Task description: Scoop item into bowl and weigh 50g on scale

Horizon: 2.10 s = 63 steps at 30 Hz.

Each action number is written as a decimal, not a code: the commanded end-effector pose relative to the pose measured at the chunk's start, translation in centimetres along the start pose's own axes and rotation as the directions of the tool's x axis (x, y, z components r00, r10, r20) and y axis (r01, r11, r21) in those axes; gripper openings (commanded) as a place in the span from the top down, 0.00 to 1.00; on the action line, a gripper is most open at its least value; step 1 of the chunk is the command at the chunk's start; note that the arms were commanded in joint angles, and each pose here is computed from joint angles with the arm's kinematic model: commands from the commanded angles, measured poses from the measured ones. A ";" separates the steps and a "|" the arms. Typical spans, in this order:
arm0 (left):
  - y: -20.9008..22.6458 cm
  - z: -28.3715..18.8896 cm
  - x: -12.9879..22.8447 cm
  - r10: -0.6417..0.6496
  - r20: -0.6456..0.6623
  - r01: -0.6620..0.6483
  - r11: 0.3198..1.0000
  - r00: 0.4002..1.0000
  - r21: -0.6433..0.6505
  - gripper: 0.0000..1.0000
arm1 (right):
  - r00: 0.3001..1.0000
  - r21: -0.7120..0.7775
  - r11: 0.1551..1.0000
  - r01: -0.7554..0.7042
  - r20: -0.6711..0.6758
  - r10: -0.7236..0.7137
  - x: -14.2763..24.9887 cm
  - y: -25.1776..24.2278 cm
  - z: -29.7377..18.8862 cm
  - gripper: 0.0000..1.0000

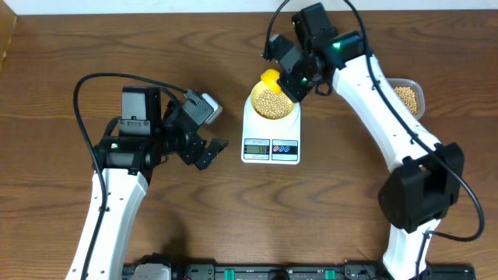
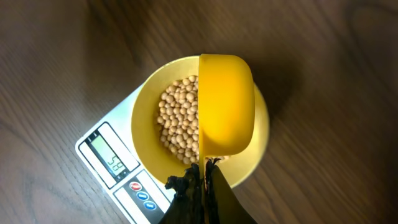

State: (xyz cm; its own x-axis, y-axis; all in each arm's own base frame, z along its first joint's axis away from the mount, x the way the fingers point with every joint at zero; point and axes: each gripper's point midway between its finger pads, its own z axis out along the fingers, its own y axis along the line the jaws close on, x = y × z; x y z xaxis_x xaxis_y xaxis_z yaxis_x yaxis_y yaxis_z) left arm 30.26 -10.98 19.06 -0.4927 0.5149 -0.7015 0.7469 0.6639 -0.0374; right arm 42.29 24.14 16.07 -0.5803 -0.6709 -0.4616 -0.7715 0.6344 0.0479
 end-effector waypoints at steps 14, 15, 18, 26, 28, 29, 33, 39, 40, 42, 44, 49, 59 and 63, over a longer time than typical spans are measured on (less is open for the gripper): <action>0.1 0.2 0.5 -0.012 -0.013 0.012 1.000 1.000 -0.002 0.02 | 0.998 0.007 1.000 0.008 -0.062 -0.008 1.4 -0.2 2.1 0.99; 0.1 0.2 0.5 -0.012 -0.013 0.012 1.000 1.000 -0.002 0.02 | 0.998 0.006 1.000 0.008 -0.064 -0.007 1.4 -0.2 2.1 0.99; 0.1 0.2 0.5 -0.012 -0.013 0.012 1.000 1.000 -0.002 0.02 | 0.997 0.003 1.000 0.006 -0.072 -0.006 1.8 -0.1 2.3 0.99; 0.1 0.2 0.5 -0.012 -0.013 0.012 1.000 1.000 -0.002 0.02 | 0.997 -0.001 1.000 0.004 -0.082 -0.004 2.2 0.0 2.8 0.99; 0.1 0.2 0.5 -0.012 -0.013 0.012 1.000 1.000 -0.002 0.02 | 0.997 -0.001 1.000 0.004 -0.081 -0.004 2.2 0.0 2.8 0.99; 0.1 0.2 0.5 -0.012 -0.013 0.012 1.000 1.000 -0.002 0.02 | 0.997 -0.001 1.000 0.003 -0.083 -0.004 2.2 0.0 2.8 0.99; 0.1 0.2 0.5 -0.012 -0.013 0.012 1.000 1.000 -0.002 0.02 | 0.996 -0.002 1.000 0.003 -0.085 -0.003 2.3 0.0 3.0 0.99; 0.1 0.2 0.5 -0.012 -0.013 0.012 1.000 1.000 -0.002 0.02 | 0.994 0.010 1.000 0.000 -0.113 0.001 2.9 -0.4 3.7 0.99; 0.1 0.2 0.5 -0.012 -0.013 0.012 1.000 1.000 -0.002 0.03 | 0.993 0.012 1.000 -0.001 -0.119 0.002 3.0 -0.5 3.9 0.99; 0.1 0.2 0.5 -0.012 -0.013 0.012 1.000 1.000 -0.002 0.02 | 0.993 0.010 1.000 -0.002 -0.122 0.003 3.1 -0.5 4.2 0.99; 0.1 0.2 0.5 -0.012 -0.013 0.012 1.000 1.000 -0.002 0.02 | 0.993 0.007 1.000 -0.001 -0.119 0.002 3.0 -0.4 4.3 0.99; 0.1 0.2 0.5 -0.012 -0.013 0.012 1.000 1.000 -0.002 0.02 | 0.993 0.006 1.000 0.003 -0.116 -0.002 2.9 -0.3 4.3 0.99; 0.1 0.2 0.5 -0.012 -0.013 0.012 1.000 1.000 -0.002 0.02 | 0.994 -0.018 1.000 0.018 -0.111 -0.020 2.5 0.8 4.5 0.99; 0.1 0.2 0.5 -0.012 -0.013 0.012 1.000 1.000 -0.002 0.02 | 0.993 -0.025 0.999 0.033 -0.113 -0.035 2.4 1.6 4.7 0.99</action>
State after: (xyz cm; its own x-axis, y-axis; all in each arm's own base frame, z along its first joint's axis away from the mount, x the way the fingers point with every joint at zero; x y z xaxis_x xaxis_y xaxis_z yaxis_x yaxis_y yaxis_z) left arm 30.26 -10.98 19.06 -0.4930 0.5146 -0.7015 0.7467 0.6641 -0.0376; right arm 41.76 24.34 11.80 -0.5982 -0.7083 -0.3749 -0.7738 0.6322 0.0402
